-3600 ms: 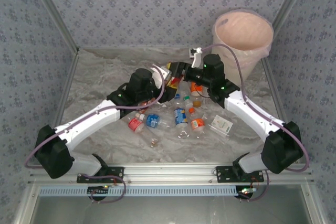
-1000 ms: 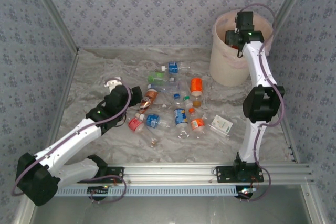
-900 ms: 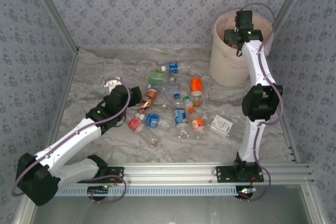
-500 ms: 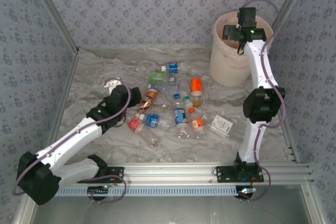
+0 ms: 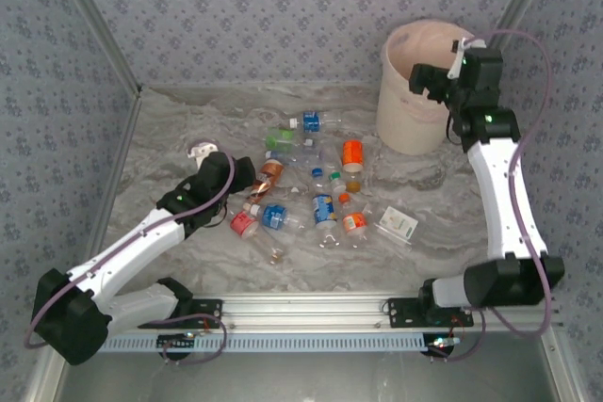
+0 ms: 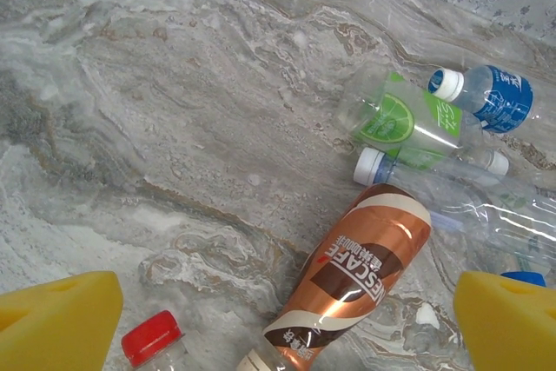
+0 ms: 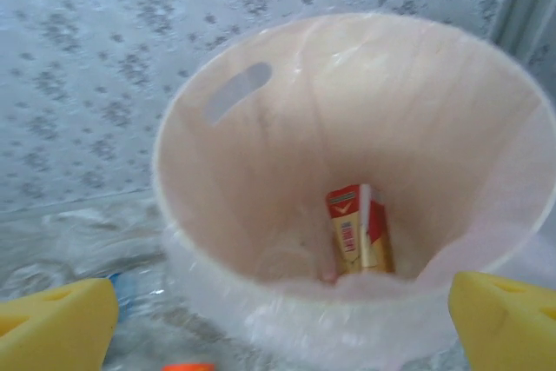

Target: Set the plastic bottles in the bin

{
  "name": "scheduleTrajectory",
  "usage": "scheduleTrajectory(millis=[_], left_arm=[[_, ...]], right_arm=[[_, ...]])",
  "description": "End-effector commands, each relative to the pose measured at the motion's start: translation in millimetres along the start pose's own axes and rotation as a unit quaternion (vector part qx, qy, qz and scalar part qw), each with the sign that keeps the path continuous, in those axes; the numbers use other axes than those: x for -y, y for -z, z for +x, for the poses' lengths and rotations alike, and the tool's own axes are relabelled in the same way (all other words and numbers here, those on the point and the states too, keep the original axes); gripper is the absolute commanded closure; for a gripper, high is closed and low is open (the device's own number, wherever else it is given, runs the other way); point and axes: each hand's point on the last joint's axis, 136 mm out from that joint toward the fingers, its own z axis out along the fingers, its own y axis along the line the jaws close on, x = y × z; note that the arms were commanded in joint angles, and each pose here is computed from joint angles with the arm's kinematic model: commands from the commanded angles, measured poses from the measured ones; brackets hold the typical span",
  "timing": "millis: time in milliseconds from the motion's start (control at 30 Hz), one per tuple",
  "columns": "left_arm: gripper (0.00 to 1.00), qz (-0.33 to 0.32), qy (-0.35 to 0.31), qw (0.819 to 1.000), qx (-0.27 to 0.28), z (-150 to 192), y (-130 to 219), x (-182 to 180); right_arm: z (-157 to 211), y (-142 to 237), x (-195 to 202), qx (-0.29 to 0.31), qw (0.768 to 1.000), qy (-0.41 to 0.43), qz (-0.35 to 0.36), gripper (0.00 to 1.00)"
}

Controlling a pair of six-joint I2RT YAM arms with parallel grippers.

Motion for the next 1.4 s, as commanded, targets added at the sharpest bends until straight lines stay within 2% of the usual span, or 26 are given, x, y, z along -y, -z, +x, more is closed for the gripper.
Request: scheduleTrajectory(millis=[0, 200, 300, 367, 467, 567, 733, 867, 1100, 1233, 1367], left_arm=[[0.02, -0.006, 0.021, 1.0, -0.011, 4, -2, -4], [0.02, -0.018, 0.049, 0.998, -0.019, 7, -4, -12], [0.02, -0.022, 0.051, 0.998, -0.021, 8, -3, -14], [0.02, -0.024, 0.052, 0.998, -0.024, 9, -3, -16], [0.02, -0.026, 0.054, 0.998, -0.027, 11, -4, -17], [0.02, -0.028, 0.057, 0.998, -0.031, 14, -6, -18], [0.02, -0.031, 0.058, 0.997, -0.036, 17, -8, -18], [0.02, -0.033, 0.057, 0.997, -0.036, 16, -8, -19], [0.02, -0.037, 0.055, 0.997, -0.036, 17, -8, -20], [0.02, -0.038, 0.054, 0.997, -0.036, 17, -9, -20], [0.02, -0.042, 0.053, 0.997, -0.039, 19, -11, -21]], right_arm=[[34, 10, -36, -0.03, 0.995, 0.001, -0.095, 0.0], [129, 20, -60, -0.145, 0.985, 0.013, -0.089, 0.0], [195, 24, -67, -0.24, 0.969, -0.002, -0.063, 0.0], [233, 32, -78, -0.297, 0.953, -0.015, -0.064, 0.05], [278, 50, -97, -0.358, 0.93, -0.019, -0.08, 0.07], [308, 66, -107, -0.404, 0.911, -0.028, -0.079, 0.06], [343, 76, -109, -0.443, 0.894, -0.006, -0.065, 0.02], [367, 73, -114, -0.462, 0.885, 0.011, -0.062, 0.06], [392, 58, -111, -0.463, 0.885, 0.011, -0.049, 0.16], [392, 49, -97, -0.448, 0.894, 0.025, -0.009, 0.22], [396, 39, -99, -0.447, 0.894, 0.035, -0.006, 0.25]])
